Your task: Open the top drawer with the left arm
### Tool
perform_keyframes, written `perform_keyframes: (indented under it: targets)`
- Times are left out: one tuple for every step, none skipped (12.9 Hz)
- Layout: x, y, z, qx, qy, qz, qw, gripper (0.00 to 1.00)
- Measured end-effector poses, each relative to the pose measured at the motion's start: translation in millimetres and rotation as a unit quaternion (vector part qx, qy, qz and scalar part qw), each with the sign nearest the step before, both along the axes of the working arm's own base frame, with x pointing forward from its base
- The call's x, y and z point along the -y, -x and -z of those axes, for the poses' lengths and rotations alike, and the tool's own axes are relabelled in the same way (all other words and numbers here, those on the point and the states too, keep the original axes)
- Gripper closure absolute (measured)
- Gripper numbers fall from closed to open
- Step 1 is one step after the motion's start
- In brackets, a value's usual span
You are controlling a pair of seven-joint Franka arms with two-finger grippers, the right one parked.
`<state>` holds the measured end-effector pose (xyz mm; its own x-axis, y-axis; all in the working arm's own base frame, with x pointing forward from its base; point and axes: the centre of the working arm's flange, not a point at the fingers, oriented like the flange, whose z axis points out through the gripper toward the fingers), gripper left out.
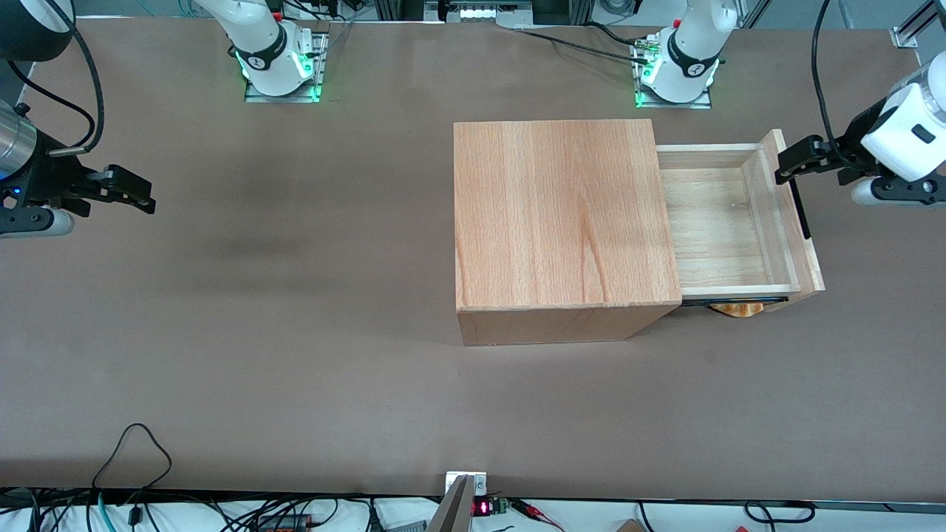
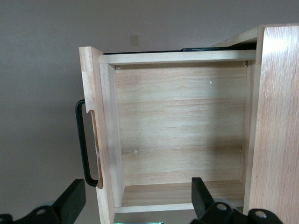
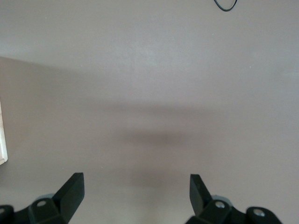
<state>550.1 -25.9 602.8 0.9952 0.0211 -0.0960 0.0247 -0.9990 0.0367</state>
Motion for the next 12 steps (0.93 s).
perform_keyframes:
  targets:
    - [-1,-1,-1,0.004,0.001,0.004,1.0,0.0]
    - [-5,-2,-2,0.009,0.001,0.007,0.9999,0.0]
    - [-12,-3,-2,0.012,0.003,0.006,0.9999,0.0]
    - [-23,-3,-2,0.014,0.004,0.001,0.9999,0.0]
    - [-33,-4,-2,0.015,0.004,-0.005,0.9999,0.0]
    - [-37,-4,-2,0.016,0.004,-0.009,0.9998,0.0]
    - [-36,-5,-2,0.017,0.004,-0.008,0.9998,0.0]
    - [-34,-5,-2,0.017,0.004,-0.006,0.9998,0.0]
    - [-32,-5,-2,0.017,0.004,-0.004,0.9998,0.0]
    - [-30,-5,-1,0.017,0.004,-0.003,0.9998,0.0]
    - [-26,-5,0,0.016,0.004,-0.001,0.9999,0.0]
    - [-21,-5,0,0.015,0.004,0.002,0.9999,0.0]
